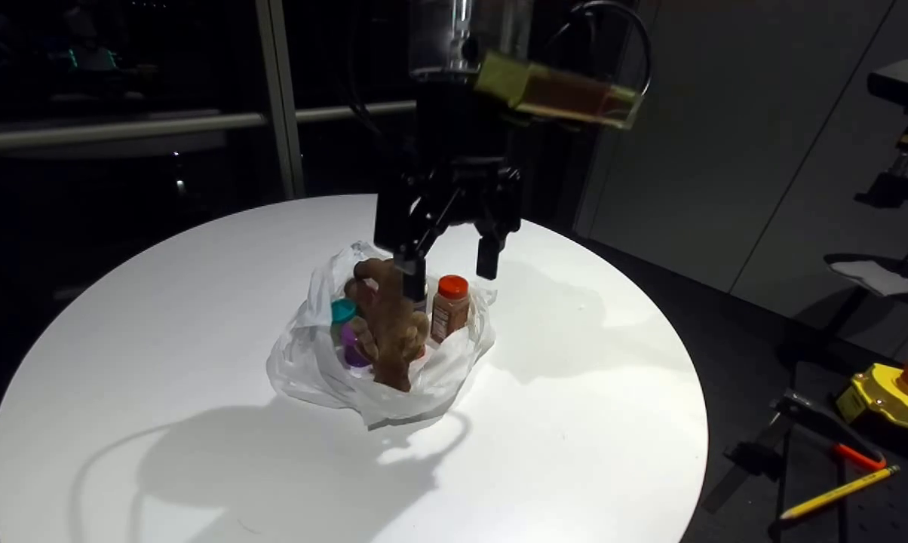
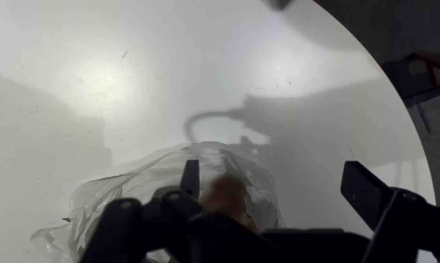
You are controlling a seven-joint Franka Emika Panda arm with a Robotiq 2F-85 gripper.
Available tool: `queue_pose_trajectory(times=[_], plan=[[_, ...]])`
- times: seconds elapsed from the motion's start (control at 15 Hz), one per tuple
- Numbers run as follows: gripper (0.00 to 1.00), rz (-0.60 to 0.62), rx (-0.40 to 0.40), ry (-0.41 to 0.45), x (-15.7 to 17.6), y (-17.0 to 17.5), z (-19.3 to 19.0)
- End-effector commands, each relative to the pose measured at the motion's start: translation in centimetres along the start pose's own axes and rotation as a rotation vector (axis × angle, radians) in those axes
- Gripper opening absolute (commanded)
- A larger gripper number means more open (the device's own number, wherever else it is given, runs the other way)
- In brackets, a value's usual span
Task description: Remove all the contents from the white plastic bag and put them on the table
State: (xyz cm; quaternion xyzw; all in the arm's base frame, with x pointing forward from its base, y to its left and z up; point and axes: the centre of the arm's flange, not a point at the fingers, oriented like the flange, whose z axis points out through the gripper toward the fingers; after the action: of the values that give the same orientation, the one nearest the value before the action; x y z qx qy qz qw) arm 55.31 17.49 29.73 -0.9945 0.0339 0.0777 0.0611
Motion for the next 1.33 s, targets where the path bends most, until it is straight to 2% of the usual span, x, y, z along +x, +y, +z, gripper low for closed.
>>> queue_pose_trajectory(times=[0.0,0.27,0.53,0.87,0.93,1.0,1.07,1.27], plan=[[1.00,0.097,-0.013,0.049,5.2,-0.8,2.6],[1.00,0.185,-0.075,0.163,8.3,0.6,4.5],[1.00,0.240,-0.098,0.234,10.6,2.1,4.8],[1.00,0.288,-0.070,0.287,13.3,3.9,4.6],[0.75,0.295,-0.064,0.280,13.7,4.3,4.7],[0.74,0.296,-0.048,0.262,13.9,4.6,4.7],[0.68,0.300,-0.035,0.252,14.1,4.8,4.8],[0.44,0.309,0.021,0.224,14.1,5.0,4.6]])
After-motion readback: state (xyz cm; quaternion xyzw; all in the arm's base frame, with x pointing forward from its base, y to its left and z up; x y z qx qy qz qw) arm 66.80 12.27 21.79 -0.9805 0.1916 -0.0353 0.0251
